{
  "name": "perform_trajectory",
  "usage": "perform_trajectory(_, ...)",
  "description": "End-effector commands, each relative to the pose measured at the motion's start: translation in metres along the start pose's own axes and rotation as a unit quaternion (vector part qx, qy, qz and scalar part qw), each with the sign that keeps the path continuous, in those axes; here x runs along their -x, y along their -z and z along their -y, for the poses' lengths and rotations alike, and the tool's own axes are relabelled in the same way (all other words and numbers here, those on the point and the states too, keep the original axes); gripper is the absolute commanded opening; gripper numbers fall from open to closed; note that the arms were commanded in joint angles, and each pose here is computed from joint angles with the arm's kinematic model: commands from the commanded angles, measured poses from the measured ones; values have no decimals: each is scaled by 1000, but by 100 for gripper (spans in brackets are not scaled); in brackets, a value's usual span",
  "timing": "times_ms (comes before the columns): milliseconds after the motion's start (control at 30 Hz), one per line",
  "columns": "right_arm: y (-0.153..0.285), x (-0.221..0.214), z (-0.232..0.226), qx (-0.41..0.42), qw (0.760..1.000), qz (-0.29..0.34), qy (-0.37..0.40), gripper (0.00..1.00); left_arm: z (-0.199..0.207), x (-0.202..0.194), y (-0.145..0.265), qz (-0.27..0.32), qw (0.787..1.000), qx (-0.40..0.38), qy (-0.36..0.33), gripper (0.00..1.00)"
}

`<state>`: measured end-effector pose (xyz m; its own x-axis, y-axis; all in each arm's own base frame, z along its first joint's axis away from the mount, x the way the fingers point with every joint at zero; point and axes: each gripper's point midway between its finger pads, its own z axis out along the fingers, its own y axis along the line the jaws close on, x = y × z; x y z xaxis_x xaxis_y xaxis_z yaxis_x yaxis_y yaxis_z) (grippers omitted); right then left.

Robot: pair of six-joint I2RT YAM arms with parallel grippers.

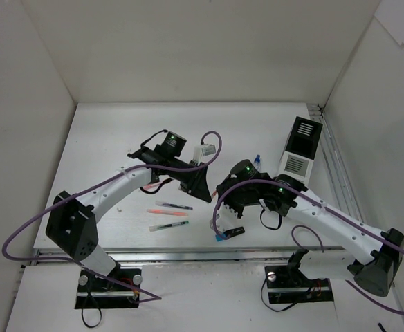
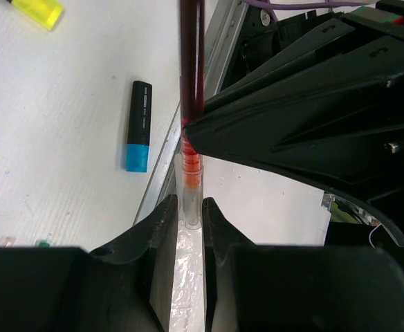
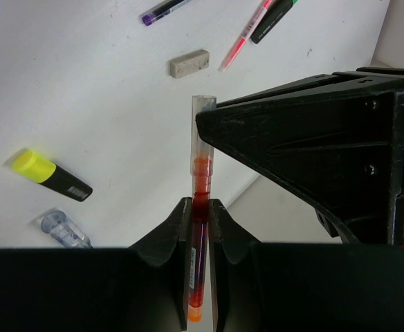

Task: Sort the stationery into containers
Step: Close the pen cap on the pen.

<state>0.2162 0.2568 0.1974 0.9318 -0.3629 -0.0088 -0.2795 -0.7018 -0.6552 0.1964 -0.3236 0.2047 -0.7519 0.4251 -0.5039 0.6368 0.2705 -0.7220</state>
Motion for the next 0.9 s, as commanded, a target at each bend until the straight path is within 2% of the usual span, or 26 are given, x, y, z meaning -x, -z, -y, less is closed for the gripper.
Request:
perform_trajectory(0, -10, 76, -2, 5, 984, 173, 26, 0, 51, 116, 39, 171, 961, -9, -216, 0)
perform_trajectory(100, -12, 78, -5, 17, 983, 179, 22, 0, 56, 132, 41, 185, 954, -26, -237, 0)
perform_trajectory(400, -11, 88, -1, 15, 978, 205, 17, 0, 58, 155, 36, 184, 949, -47, -253, 0)
perform_trajectory(833, -5, 80, 7, 9, 983, 182, -11, 0, 63, 143, 43, 185, 947, -33, -261, 0)
perform_trajectory(867, -5, 79, 9, 8, 984, 179, -13, 0, 63, 142, 44, 185, 947, -30, -260, 7)
